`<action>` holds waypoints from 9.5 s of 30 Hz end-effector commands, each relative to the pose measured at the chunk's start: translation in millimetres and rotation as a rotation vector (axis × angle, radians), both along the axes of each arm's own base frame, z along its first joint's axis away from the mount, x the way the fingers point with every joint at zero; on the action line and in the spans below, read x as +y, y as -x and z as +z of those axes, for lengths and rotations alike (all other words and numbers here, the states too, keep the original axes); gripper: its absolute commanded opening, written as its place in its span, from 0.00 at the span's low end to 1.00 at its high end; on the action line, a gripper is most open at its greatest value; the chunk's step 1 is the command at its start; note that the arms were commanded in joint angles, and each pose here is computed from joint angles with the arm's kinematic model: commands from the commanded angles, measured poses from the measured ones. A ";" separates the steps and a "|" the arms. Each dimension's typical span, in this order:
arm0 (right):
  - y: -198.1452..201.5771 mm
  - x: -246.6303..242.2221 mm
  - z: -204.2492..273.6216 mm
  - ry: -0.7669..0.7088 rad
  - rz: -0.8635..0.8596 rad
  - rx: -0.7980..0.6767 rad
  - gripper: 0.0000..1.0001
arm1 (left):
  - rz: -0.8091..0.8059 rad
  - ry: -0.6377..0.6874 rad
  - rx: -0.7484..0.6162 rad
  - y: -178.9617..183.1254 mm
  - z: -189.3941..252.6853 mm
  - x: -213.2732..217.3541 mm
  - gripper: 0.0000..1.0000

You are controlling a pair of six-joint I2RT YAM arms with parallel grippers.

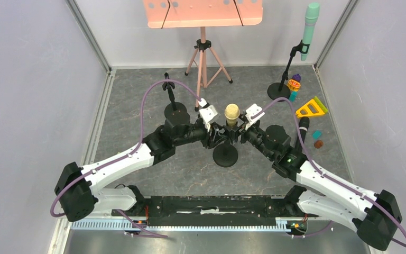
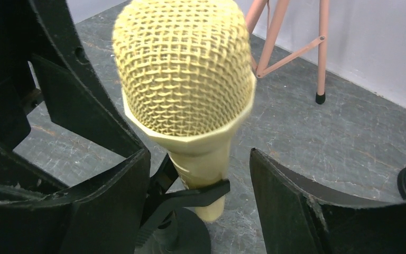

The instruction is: Remove the microphone from the stand

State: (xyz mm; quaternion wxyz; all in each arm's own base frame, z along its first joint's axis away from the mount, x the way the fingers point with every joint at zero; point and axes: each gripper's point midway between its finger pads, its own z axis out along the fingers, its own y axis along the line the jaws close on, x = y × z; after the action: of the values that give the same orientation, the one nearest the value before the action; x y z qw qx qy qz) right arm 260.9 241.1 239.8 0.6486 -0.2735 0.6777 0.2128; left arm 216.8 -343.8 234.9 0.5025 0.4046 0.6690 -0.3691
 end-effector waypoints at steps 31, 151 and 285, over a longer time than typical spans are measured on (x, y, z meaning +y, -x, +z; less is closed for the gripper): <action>-13.2 12.3 44.3 -0.011 -0.016 0.012 0.75 | 0.061 0.123 0.049 20.8 20.9 -12.0 0.78; -27.0 -38.2 87.6 -0.051 -0.184 -0.323 0.00 | 0.310 -0.104 -0.005 -1.7 -40.6 3.3 0.02; -97.4 -297.7 -207.4 0.476 -1.034 0.653 0.21 | 0.503 0.326 0.111 -52.0 23.4 150.5 1.00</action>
State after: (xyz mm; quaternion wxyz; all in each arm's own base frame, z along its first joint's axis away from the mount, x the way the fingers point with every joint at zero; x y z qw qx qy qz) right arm 354.0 -39.0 32.2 0.3363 0.0104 0.9250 -0.1763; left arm 285.2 -156.8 214.7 0.6073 0.0591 0.7492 -0.2578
